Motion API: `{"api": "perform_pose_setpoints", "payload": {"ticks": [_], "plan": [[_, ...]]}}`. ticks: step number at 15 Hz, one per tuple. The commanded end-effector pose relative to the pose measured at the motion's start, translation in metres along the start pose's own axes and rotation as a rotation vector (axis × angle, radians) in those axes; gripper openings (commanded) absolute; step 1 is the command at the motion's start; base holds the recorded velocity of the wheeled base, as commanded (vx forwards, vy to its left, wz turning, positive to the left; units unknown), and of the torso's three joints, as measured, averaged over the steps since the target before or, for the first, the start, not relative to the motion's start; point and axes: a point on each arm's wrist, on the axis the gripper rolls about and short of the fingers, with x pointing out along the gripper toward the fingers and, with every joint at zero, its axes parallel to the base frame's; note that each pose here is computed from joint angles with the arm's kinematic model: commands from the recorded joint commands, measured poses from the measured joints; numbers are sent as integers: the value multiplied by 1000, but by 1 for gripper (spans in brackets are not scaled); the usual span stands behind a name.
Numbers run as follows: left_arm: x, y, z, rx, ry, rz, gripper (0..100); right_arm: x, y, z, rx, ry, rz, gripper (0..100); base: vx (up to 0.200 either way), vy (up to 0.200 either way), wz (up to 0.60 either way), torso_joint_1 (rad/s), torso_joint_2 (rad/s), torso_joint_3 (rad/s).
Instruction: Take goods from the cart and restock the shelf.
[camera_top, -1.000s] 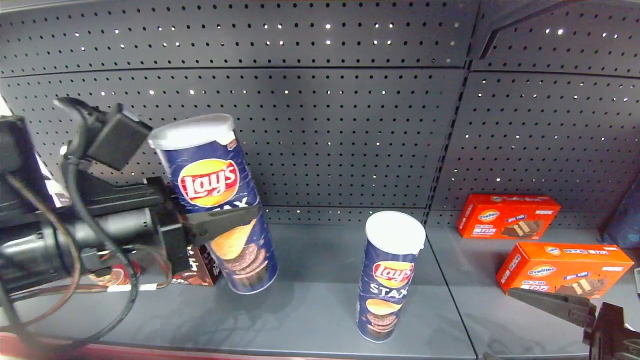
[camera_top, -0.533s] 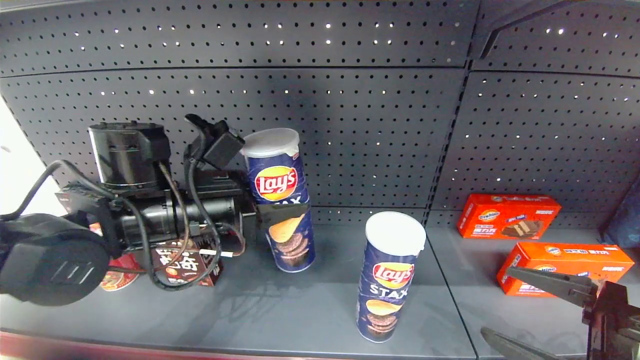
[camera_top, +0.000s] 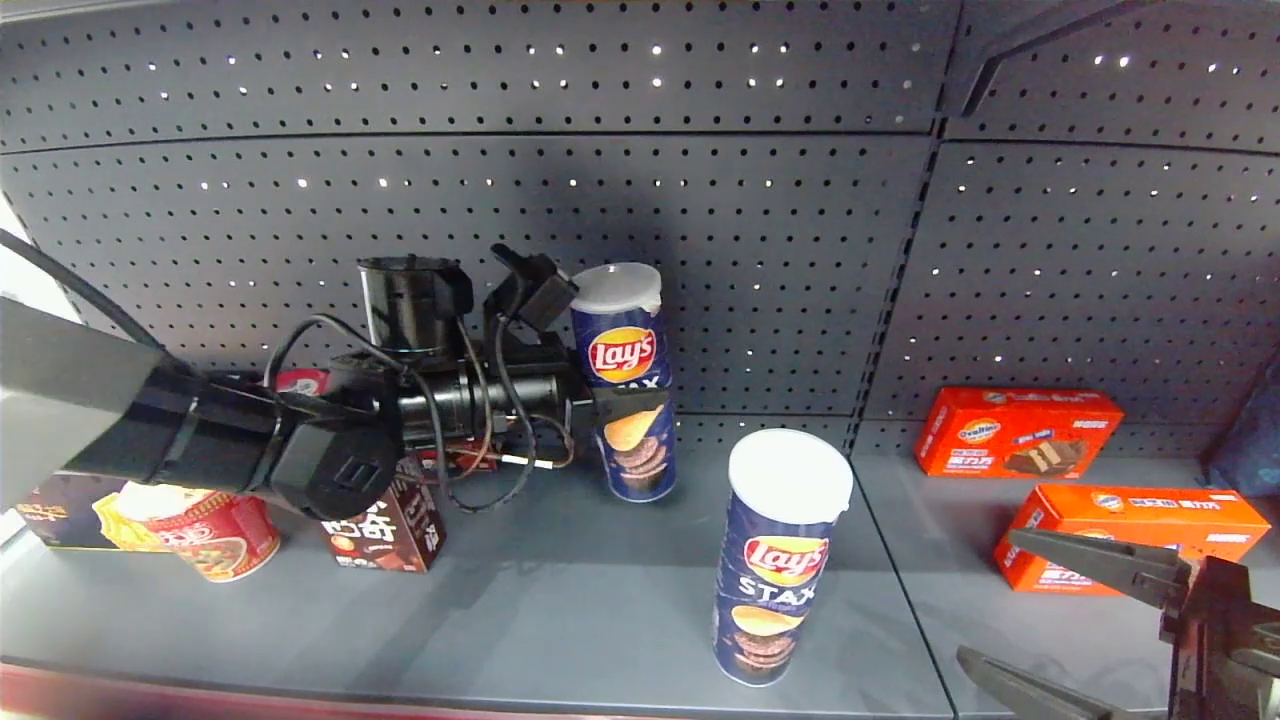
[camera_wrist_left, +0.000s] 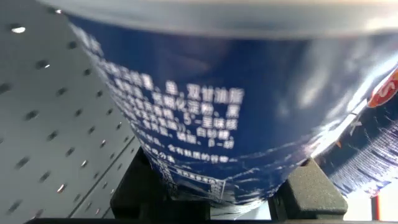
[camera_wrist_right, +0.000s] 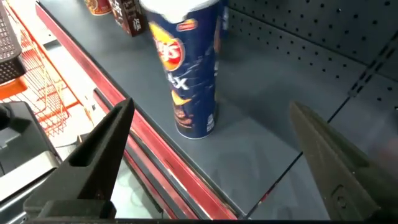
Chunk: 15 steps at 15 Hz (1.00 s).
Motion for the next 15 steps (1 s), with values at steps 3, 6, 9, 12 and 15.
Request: {"api": "perform_pose_setpoints", "payload": {"ticks": [3, 6, 9, 12, 15], "plan": [[38, 3, -13, 0, 4, -55, 0, 1, 0, -1, 1, 6, 5, 100, 0, 0, 0, 0, 0, 0], [52, 3, -16, 6, 0, -74, 0, 1, 0, -1, -1, 8, 4, 100, 0, 0, 0, 0, 0, 0], [58, 5, -24, -2, 10, -78, 0, 1, 0, -1, 1, 9, 5, 100, 0, 0, 0, 0, 0, 0], [63, 9, -28, -3, 11, -78, 0, 1, 0, -1, -1, 8, 5, 100, 0, 0, 0, 0, 0, 0], [70, 8, -35, -8, 20, -87, 0, 1, 0, -1, 1, 8, 5, 100, 0, 0, 0, 0, 0, 0]]}}
